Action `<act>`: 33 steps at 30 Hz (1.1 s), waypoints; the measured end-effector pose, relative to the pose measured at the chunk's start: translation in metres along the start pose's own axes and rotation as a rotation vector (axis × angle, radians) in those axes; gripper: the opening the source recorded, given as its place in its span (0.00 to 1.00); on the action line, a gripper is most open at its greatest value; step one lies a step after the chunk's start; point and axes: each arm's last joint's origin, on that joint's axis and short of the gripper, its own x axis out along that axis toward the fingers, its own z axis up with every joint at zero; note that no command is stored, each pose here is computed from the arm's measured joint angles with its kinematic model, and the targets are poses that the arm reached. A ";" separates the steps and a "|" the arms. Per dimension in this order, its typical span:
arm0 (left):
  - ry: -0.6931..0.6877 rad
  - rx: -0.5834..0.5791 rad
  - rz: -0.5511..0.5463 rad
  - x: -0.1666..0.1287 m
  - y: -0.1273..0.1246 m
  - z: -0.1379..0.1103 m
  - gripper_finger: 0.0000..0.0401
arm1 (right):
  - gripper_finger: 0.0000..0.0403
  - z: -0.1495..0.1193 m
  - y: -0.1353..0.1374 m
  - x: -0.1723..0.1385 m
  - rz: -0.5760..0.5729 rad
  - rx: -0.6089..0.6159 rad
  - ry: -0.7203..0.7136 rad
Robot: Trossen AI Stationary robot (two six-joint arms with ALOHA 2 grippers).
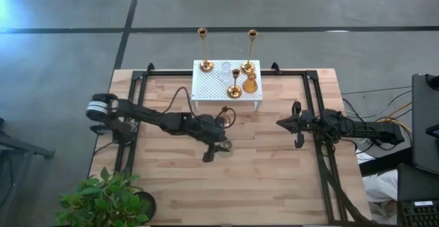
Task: Pick & Place candle stick holders
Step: Put the green glass candle holder on the shelf
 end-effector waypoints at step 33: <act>-0.160 -0.267 0.862 -0.166 0.101 0.017 0.32 | 0.02 0.000 0.000 0.000 0.000 0.000 0.000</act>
